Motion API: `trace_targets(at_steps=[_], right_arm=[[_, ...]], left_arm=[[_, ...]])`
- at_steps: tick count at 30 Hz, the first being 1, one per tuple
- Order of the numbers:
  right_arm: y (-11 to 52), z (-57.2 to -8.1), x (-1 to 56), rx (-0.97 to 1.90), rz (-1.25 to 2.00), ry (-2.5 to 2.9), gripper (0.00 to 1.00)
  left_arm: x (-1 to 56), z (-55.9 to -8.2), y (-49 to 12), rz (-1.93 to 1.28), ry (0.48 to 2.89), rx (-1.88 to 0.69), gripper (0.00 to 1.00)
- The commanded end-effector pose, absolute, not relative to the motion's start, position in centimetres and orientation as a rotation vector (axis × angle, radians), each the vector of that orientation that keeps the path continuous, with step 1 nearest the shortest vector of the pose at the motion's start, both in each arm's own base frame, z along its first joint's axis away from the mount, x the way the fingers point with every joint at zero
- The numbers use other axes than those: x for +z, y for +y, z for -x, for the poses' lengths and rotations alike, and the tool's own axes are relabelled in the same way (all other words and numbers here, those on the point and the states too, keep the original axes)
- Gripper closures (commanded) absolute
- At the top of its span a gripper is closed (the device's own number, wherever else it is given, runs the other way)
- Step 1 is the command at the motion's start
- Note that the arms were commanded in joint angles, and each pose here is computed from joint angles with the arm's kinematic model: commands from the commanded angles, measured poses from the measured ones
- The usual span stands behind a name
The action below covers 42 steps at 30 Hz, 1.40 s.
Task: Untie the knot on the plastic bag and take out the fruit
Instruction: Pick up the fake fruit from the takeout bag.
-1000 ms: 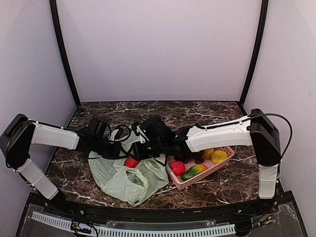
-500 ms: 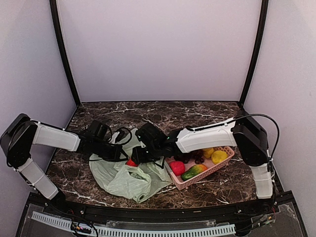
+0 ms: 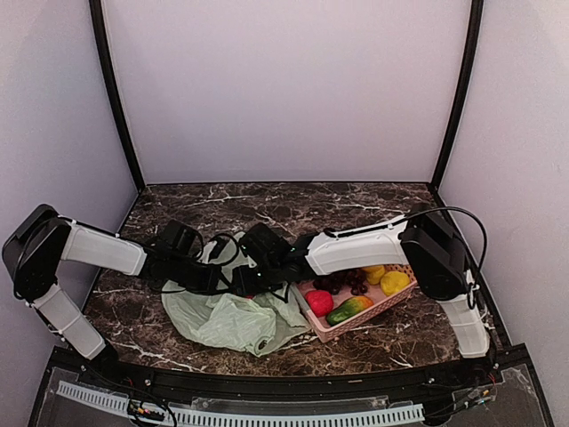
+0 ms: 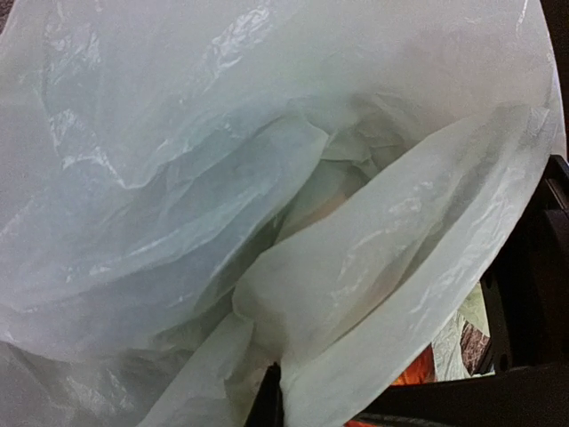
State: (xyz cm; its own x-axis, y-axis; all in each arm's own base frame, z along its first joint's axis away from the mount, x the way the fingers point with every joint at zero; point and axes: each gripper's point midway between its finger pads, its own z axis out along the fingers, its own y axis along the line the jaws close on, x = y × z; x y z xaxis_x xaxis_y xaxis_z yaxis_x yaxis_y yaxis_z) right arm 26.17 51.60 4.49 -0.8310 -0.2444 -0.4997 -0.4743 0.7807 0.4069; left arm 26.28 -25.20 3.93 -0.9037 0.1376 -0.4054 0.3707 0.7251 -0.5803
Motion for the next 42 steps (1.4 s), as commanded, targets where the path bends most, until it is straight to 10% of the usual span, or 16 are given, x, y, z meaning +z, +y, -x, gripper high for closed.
trace_targets(at_steps=[1,10,42], right_arm=[[51.9,-26.9,3.7,0.729,0.544,2.549,0.50],[51.4,-27.1,10.1,0.894,0.545,2.341,0.88],[47.3,-18.7,27.6,1.250,0.809,1.660,0.88]], left_arm=[[4.5,-25.9,-25.9,-0.425,2.561,-1.025,0.99],[6.0,-26.8,-25.3,-0.378,2.517,-0.965,0.99],[12.1,-34.4,-20.0,-0.219,2.342,-0.776,0.99]])
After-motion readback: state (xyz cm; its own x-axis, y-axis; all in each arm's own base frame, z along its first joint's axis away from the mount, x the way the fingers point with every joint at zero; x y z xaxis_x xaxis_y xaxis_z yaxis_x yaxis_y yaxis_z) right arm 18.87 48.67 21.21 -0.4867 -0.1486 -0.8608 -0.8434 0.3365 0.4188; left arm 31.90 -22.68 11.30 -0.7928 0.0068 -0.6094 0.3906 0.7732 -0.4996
